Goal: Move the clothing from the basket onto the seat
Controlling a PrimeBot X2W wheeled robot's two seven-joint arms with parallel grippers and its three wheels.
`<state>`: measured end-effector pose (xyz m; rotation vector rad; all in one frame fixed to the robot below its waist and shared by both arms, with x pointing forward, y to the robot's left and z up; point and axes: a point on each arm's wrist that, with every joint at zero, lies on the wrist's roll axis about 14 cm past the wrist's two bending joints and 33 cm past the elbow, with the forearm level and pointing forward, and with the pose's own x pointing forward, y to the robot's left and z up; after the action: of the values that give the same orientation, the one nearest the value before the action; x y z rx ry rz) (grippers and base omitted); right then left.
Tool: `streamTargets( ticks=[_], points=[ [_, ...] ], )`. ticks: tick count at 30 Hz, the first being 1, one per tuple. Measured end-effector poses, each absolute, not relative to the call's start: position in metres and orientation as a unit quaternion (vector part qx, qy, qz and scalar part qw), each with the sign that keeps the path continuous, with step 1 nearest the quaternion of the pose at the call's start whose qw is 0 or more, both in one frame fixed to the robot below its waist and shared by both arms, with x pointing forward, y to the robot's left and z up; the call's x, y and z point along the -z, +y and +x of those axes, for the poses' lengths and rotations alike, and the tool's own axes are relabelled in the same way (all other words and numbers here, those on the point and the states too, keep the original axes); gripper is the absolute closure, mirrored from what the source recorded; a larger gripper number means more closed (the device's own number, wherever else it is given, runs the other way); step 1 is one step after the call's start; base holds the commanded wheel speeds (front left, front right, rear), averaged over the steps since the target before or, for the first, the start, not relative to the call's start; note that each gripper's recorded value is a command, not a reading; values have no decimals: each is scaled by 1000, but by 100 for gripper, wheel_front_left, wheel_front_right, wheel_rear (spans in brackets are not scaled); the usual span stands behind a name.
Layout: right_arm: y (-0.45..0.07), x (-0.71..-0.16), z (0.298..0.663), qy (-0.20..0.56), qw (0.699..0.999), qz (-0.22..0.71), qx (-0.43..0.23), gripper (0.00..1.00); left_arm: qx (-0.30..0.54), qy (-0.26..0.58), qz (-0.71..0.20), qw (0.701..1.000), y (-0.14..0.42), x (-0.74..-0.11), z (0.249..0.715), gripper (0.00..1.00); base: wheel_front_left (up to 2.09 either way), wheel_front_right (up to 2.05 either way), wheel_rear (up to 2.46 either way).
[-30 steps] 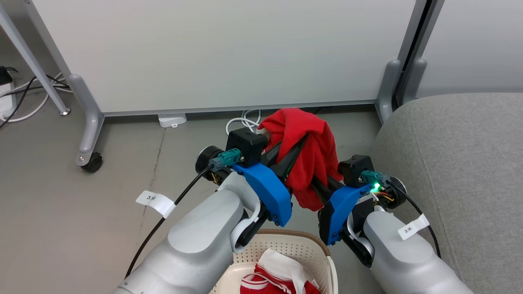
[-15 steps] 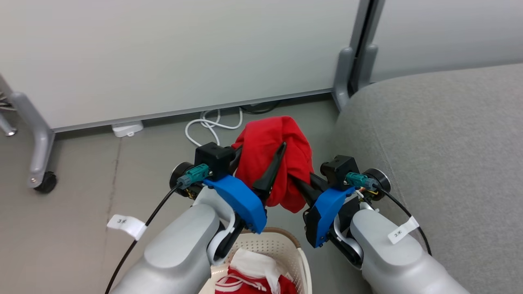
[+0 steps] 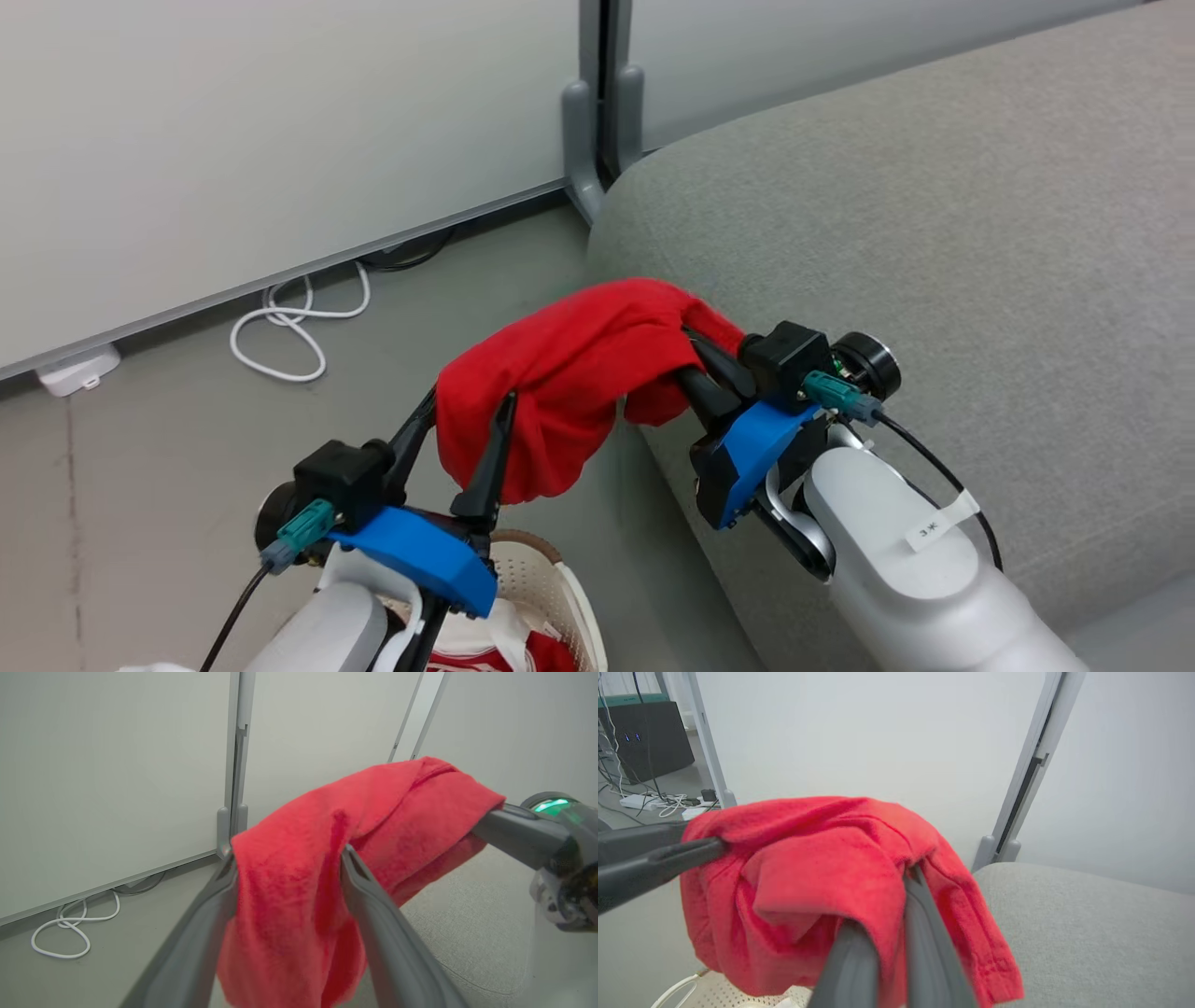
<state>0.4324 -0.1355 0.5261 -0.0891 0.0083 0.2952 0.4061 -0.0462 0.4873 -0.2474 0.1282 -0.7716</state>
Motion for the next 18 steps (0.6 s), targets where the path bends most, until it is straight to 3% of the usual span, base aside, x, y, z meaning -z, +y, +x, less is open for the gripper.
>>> streamTargets(
  ticks=[8, 18],
  points=[
    [-203, -558, 412, -49, 996, -53, -52, 100, 356, 66, -127, 923, -39, -476, 406, 0, 0, 0, 0],
    [-264, -561, 358, -39, 996, -47, 65, 100, 323, 54, -111, 938, -22, -467, 421, 0, 0, 0, 0]
  ],
)
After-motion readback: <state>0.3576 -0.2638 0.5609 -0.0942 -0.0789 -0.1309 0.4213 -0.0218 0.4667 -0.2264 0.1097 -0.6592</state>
